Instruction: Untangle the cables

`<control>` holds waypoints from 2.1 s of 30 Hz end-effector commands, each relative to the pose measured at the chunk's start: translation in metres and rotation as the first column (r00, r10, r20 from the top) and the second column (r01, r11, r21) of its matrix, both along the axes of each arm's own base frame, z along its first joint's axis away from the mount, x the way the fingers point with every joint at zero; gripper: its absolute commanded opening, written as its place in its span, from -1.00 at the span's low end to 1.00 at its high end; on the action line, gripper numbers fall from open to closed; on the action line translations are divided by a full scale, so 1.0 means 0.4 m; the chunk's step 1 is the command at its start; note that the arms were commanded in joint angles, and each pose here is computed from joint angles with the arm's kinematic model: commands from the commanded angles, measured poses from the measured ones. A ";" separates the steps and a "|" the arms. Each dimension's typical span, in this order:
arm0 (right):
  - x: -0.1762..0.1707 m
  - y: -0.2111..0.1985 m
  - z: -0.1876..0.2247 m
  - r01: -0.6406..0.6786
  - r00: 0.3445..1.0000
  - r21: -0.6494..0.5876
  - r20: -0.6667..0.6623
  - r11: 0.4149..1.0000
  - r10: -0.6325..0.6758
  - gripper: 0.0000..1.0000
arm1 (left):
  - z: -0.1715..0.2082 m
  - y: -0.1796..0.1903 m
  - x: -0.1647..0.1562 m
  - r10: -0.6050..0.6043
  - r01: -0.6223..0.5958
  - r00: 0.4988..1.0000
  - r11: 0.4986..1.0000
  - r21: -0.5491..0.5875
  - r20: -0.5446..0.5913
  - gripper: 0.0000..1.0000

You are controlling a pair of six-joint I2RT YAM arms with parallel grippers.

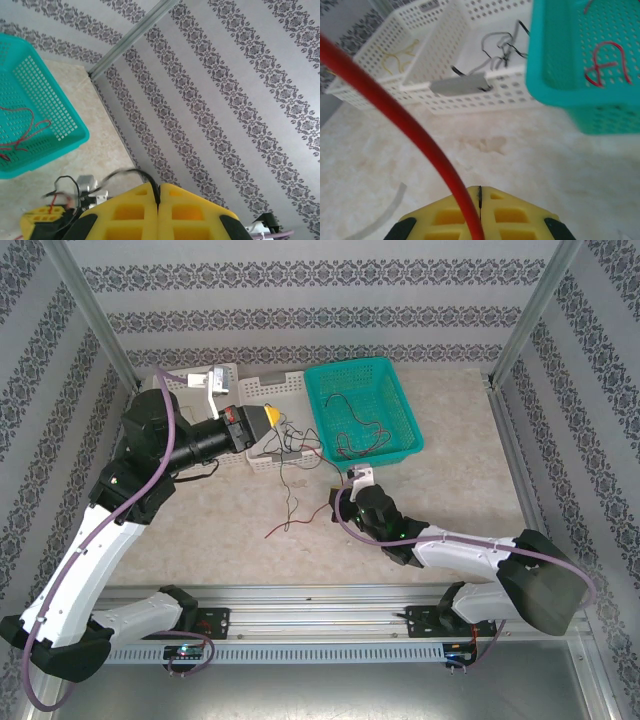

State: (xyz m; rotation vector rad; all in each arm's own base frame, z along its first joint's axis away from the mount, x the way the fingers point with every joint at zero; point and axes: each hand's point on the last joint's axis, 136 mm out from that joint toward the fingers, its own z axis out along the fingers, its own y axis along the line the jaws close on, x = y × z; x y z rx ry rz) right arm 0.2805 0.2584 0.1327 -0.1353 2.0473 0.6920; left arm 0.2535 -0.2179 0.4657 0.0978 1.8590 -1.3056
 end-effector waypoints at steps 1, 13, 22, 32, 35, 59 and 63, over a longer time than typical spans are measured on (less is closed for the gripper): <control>-0.017 -0.069 -0.041 0.073 0.997 -0.041 -0.027 0.996 -0.075 -1.00 | 0.036 0.008 -0.007 0.011 -0.015 0.998 0.998 0.053 0.069 -1.00; -0.087 -0.241 -0.066 0.227 0.973 -0.040 -0.025 0.973 -0.228 -1.00 | 0.089 0.005 0.061 0.055 -0.075 0.989 0.986 0.148 0.137 -1.00; -0.135 -0.349 -0.009 0.322 0.946 0.008 0.036 0.947 -0.322 -1.00 | 0.119 0.016 0.164 0.136 -0.204 0.956 0.946 0.252 0.262 -1.00; -0.163 -0.396 0.033 0.340 0.937 0.023 0.079 0.940 -0.340 -1.00 | 0.066 0.057 0.359 0.233 -0.334 0.916 0.894 0.299 0.327 -1.00; -0.165 -0.394 0.042 0.329 0.941 0.016 0.082 0.944 -0.329 -1.00 | 0.049 0.073 0.419 0.262 -0.345 0.916 0.901 0.264 0.304 -1.00; -0.174 -0.370 0.122 0.260 0.957 0.047 0.119 0.964 -0.264 -1.00 | -0.543 0.124 0.688 0.373 -0.308 0.922 0.872 0.380 -0.107 -1.00; -0.176 -0.369 0.143 0.252 0.958 0.052 0.130 0.966 -0.257 -1.00 | -0.632 0.122 0.686 0.374 -0.276 0.911 0.866 0.417 -0.174 -0.93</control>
